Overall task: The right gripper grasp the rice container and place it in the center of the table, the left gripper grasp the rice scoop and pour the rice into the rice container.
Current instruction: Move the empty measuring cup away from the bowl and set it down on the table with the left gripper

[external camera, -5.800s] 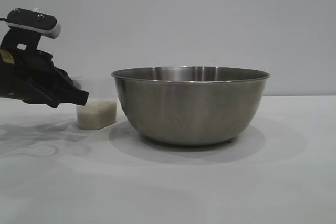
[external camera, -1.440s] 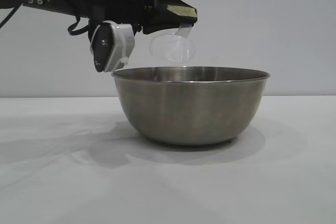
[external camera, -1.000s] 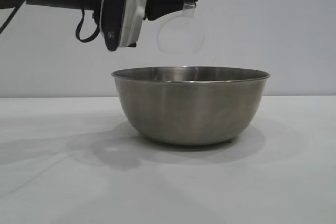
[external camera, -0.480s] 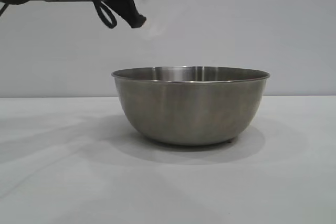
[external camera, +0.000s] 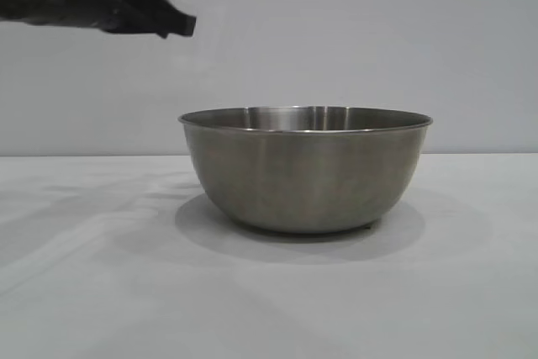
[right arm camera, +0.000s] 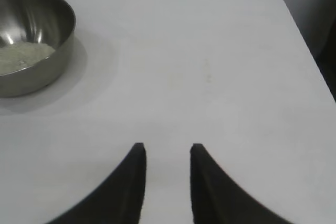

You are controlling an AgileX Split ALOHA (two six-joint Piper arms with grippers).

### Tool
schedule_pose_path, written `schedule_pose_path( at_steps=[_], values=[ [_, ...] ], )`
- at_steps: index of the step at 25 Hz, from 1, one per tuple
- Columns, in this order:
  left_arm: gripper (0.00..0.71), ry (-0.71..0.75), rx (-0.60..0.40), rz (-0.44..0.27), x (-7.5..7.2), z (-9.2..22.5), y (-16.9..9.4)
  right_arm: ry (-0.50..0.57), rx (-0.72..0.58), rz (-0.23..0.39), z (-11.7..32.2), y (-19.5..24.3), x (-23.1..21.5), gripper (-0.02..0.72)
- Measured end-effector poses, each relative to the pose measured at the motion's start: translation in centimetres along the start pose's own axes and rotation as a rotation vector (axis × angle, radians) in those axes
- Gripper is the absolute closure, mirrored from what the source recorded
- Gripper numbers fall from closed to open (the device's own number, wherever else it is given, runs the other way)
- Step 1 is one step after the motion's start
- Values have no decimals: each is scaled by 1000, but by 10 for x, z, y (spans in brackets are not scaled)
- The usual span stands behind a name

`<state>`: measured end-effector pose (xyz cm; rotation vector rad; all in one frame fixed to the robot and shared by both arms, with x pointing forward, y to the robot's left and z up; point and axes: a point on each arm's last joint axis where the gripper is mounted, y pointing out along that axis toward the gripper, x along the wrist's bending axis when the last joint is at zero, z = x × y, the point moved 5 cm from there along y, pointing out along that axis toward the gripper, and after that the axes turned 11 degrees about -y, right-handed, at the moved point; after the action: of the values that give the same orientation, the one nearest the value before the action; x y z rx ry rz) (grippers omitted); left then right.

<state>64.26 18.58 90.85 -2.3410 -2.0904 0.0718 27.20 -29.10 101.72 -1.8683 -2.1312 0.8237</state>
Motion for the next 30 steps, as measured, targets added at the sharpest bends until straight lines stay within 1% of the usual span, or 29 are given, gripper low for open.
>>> schedule_pose_path(
  at_steps=[3, 6, 9, 13, 17, 20, 25, 30],
  values=[
    [710, -46, 41, -9, 4, 11, -9, 0, 0, 0, 0, 0, 0, 498],
    [710, -65, 65, -34, 9, 17, -15, 0, 0, 0, 0, 0, 0, 498],
    [710, -73, 85, -52, 12, 26, -15, 0, 0, 0, 0, 0, 0, 498],
    [710, -91, 139, -75, 19, 48, -15, 0, 0, 0, 0, 0, 0, 498],
    [710, -111, 170, -97, 26, 62, -15, 0, 0, 0, 0, 0, 0, 498],
    [710, -110, 182, -101, 28, 67, -16, 0, 0, 0, 0, 0, 0, 498],
    [710, -103, 194, -84, 26, 72, -16, 0, 0, 0, 0, 0, 0, 498],
    [710, -100, 199, -83, 26, 75, -16, 0, 0, 0, 0, 0, 0, 498]
  ],
)
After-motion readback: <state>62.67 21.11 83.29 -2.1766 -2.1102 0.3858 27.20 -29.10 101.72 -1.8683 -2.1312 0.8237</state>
